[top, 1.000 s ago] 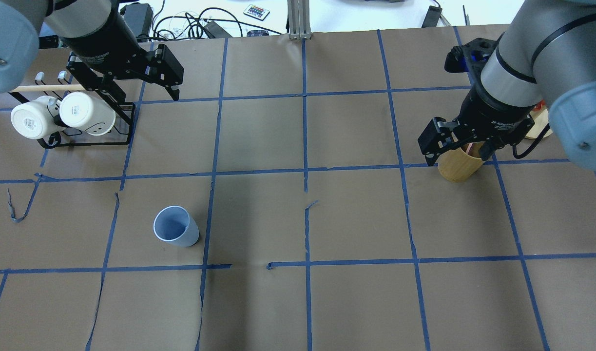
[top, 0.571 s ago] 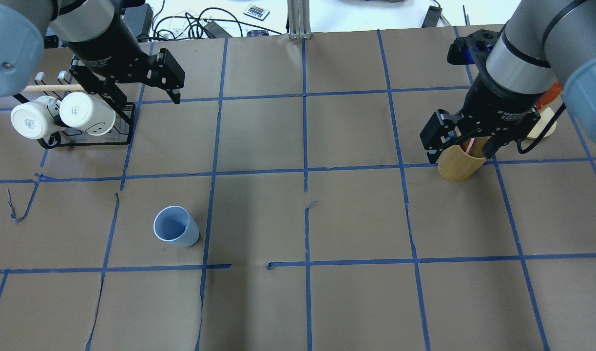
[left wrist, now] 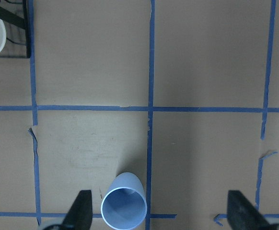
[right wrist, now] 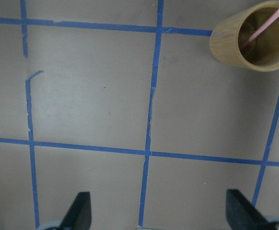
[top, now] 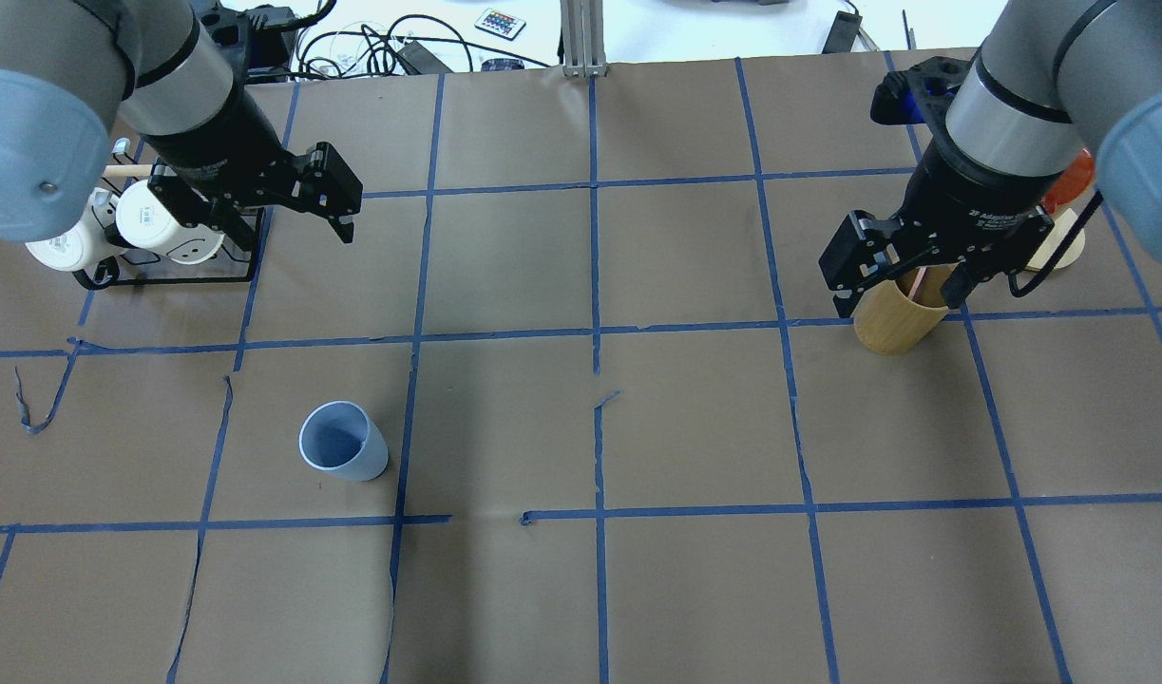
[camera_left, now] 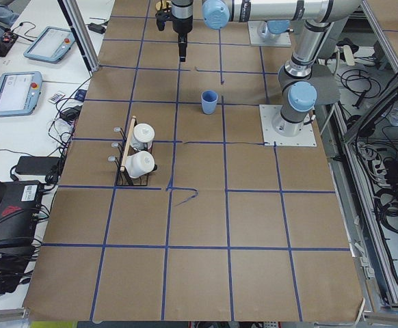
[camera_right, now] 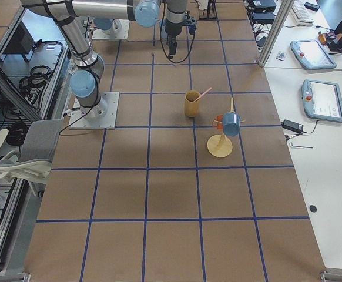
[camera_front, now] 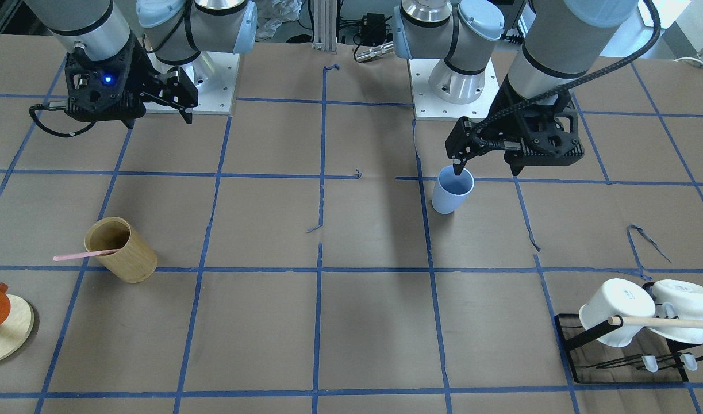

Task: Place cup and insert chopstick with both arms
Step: 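Lift the pink chopstick with the right gripper while the left reaches for the cup, then close the left gripper on the rim of the light blue cup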

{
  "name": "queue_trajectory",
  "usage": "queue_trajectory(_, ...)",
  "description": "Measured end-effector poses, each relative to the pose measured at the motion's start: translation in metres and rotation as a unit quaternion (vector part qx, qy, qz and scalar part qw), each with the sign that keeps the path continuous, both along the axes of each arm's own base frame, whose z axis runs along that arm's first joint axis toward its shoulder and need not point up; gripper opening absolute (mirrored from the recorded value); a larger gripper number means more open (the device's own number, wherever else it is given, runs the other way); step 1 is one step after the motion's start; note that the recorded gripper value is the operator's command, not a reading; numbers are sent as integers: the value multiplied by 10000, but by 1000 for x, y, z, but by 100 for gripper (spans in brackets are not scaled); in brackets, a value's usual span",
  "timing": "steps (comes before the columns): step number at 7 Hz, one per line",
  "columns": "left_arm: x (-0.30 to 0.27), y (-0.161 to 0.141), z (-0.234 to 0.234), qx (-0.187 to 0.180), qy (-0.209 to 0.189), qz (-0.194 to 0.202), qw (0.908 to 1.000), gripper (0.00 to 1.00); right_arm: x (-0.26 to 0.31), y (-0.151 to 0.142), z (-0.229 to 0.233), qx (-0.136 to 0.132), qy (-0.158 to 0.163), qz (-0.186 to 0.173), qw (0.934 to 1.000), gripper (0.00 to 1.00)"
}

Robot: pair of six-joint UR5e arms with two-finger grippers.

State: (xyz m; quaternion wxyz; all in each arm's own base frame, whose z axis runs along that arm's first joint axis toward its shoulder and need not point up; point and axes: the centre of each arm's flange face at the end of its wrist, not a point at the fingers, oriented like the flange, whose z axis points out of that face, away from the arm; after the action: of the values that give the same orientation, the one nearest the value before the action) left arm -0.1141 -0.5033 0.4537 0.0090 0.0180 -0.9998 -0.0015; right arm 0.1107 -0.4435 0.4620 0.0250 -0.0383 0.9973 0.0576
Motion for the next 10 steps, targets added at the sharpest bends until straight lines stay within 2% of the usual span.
queue_trajectory(1,7,8,-19,118,-5,-54,9999,100,-1,-3,2,-102,20,-118,9999,100)
queue_trajectory(2,20,15,-36,183,-2,-100,9998,100,-3,-10,5,-328,48,-265,9991,100)
queue_trajectory(4,40,41,-85,591,61,-220,9980,100,-25,-40,-5,-748,321,-489,9955,100)
queue_trajectory(6,45,68,-111,787,119,-351,9962,100,-77,-78,-23,-1113,568,-957,9875,100)
queue_trajectory(8,72,77,-134,848,219,-226,9959,98,-111,-105,-42,-1464,650,-1252,9791,100)
queue_trajectory(9,94,82,-150,846,339,-120,9958,99,-118,-116,-61,-1515,632,-1371,9769,89)
queue_trajectory(10,105,87,-162,787,423,44,9960,97,-122,-125,-80,-1549,617,-1471,9750,85)
